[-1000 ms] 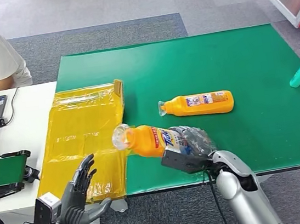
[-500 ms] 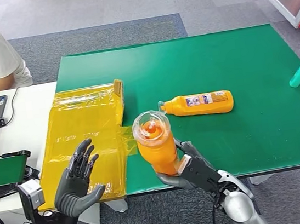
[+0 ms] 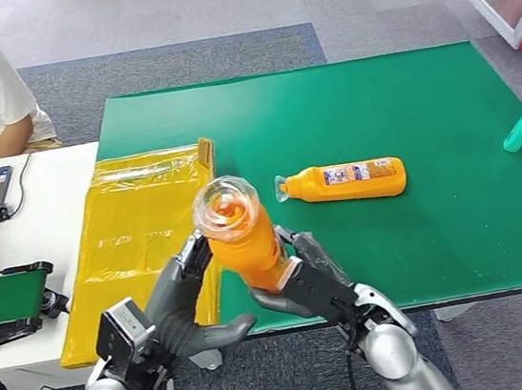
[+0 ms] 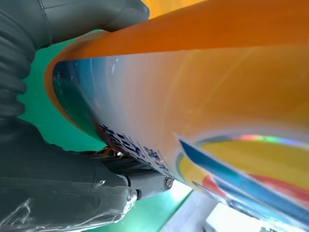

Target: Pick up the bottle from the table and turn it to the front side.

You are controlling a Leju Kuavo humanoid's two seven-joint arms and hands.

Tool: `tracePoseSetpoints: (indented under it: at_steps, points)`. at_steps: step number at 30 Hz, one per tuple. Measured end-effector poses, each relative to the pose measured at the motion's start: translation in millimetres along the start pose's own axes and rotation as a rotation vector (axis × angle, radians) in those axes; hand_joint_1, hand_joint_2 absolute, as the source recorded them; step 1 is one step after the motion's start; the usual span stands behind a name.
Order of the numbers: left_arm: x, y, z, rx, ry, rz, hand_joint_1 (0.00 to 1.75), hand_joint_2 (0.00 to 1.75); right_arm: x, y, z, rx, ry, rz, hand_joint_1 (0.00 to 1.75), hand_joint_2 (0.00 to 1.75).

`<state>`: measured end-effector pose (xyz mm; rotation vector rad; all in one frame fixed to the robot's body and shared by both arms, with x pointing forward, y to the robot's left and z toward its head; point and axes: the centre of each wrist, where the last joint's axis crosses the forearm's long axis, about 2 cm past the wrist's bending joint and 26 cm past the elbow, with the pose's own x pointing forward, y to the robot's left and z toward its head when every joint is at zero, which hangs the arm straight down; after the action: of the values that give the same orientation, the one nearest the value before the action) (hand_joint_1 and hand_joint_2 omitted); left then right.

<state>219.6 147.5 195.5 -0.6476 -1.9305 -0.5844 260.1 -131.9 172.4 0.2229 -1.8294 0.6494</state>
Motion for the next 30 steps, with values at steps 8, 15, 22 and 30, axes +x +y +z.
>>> tracePoseSetpoints:
  at_steps: [8,15,22,30]
  points:
    - [5,-4,-12,-0.023,-0.026,-0.022,0.0,1.75,1,10,-3,0.03,-0.011,0.016,1.75,1.75]
    - [12,-5,-24,-0.021,-0.052,-0.076,0.0,1.75,-2,14,1,0.019,-0.008,0.023,1.75,1.75]
    - [14,-7,-27,-0.003,-0.046,-0.115,0.0,1.75,-1,14,6,-0.022,-0.008,0.059,1.75,1.75]
    - [15,-11,-29,-0.02,-0.037,-0.103,1.75,1.75,7,7,14,-0.091,-0.029,0.071,1.75,1.75]
